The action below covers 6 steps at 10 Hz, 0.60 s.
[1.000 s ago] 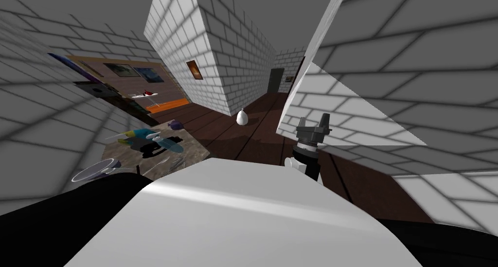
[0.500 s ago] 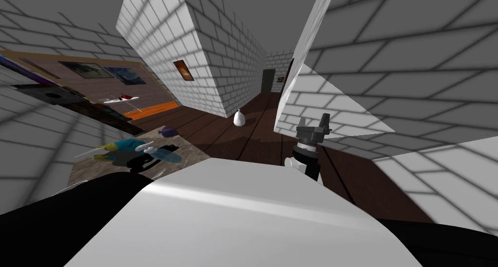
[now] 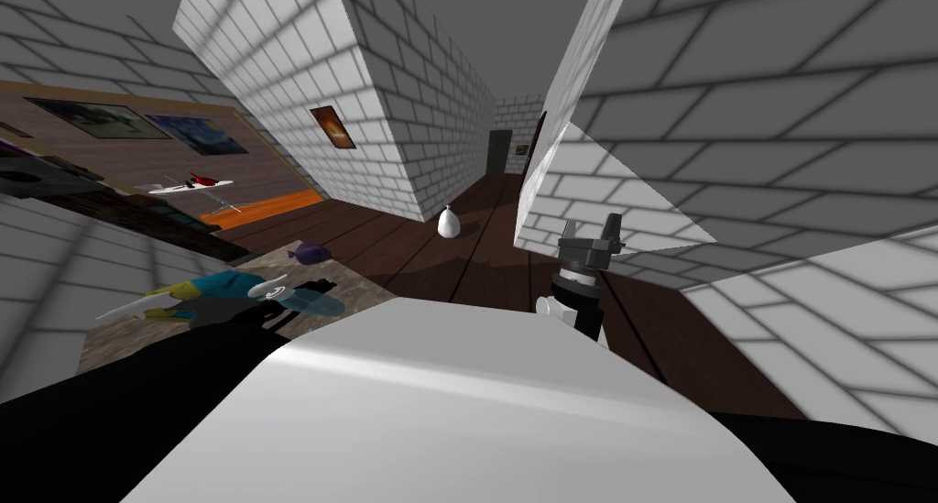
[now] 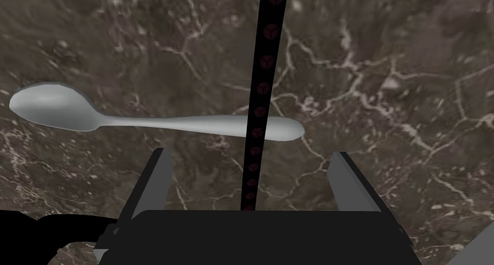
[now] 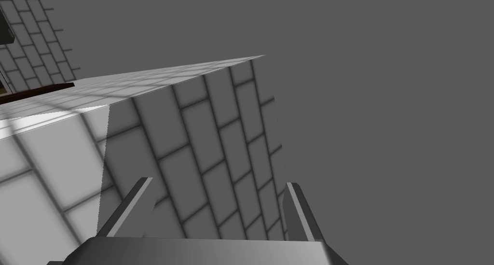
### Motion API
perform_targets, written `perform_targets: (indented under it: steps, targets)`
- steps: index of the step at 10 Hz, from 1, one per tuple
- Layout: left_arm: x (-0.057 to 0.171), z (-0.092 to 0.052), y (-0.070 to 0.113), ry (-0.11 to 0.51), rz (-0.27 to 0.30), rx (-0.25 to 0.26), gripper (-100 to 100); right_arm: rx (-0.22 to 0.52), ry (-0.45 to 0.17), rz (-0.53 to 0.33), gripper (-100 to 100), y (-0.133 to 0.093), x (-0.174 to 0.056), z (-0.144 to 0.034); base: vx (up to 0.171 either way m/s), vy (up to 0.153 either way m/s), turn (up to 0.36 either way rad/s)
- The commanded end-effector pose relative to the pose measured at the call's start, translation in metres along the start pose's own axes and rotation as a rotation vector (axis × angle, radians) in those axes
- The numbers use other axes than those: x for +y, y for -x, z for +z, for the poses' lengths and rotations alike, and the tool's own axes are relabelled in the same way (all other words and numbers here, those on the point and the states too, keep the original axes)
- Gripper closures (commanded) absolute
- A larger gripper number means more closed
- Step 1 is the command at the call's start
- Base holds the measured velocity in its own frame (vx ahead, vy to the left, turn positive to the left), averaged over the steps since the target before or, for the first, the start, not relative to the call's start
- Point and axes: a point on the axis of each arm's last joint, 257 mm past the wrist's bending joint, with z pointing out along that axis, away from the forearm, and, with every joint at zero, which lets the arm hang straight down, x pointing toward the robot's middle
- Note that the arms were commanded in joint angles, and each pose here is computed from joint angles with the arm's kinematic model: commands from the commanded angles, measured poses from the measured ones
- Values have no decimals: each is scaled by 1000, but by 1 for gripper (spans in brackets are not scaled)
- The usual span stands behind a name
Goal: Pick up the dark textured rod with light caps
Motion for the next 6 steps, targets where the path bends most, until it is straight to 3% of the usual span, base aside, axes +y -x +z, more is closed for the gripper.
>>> perform_targets:
  steps: [1,2,3,5,6]
  targets:
    - [0,0,0,0,0,0,-100,0,0,0,0,0,0,0,0,0,0]
    - [0,0,0,0,0,1,0,0,0,0,0,0,0,0,0,0,0]
    - [6,11,-8,-1,-3,-1,-100,0,0,0,0,0,0,0,6,4,-26]
    - [12,21,-17,-1,-7,-2,-100,0,0,0,0,0,0,0,3,2,-9]
    - [11,18,-15,-2,-5,1,-100,0,0,0,0,0,0,0,0,0,0]
